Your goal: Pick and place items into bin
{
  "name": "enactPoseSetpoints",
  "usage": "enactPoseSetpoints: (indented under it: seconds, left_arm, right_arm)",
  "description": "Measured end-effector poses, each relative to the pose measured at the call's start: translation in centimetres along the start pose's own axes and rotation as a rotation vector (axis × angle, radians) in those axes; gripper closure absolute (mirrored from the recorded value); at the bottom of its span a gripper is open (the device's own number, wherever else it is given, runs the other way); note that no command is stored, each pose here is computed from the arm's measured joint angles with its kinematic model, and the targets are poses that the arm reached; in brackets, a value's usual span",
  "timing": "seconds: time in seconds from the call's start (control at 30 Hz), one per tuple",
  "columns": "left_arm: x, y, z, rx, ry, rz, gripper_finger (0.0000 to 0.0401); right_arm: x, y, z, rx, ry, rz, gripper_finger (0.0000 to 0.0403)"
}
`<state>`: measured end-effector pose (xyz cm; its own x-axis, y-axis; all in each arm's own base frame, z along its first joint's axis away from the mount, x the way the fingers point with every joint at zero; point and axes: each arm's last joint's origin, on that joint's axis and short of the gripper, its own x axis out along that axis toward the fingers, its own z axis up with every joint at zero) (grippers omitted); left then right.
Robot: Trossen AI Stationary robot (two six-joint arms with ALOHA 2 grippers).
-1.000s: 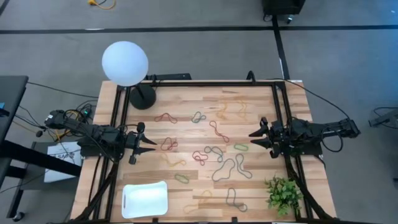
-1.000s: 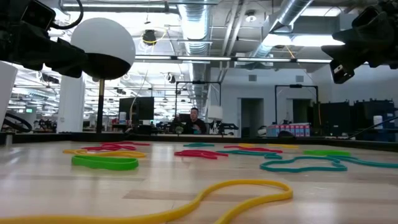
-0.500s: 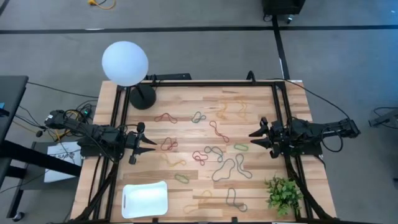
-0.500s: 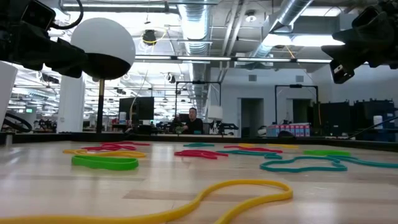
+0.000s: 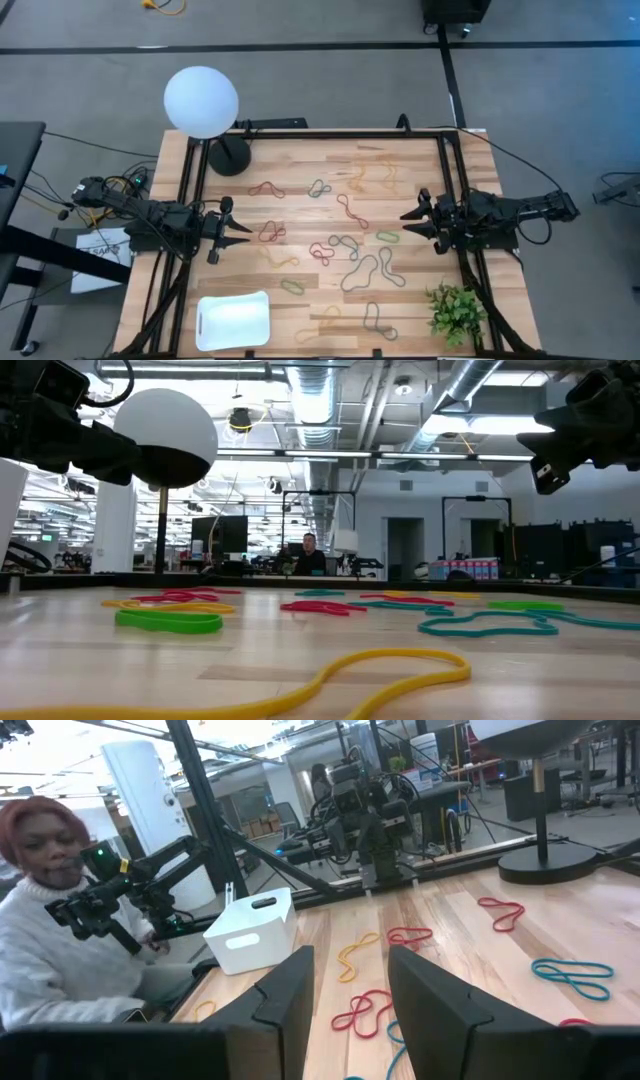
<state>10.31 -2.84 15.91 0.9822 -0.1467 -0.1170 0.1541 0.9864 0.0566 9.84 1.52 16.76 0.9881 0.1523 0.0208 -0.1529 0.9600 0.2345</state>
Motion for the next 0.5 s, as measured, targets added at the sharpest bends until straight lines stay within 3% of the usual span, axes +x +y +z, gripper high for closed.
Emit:
enactPoseSetpoints:
  seconds: [0.5]
  left_arm:
    - [0.00, 0.00, 0.00, 0.005, 0.000, 0.000, 0.0306]
  right_arm:
    - [0.00, 0.00, 0.01, 0.000, -0.001, 0.000, 0.0278]
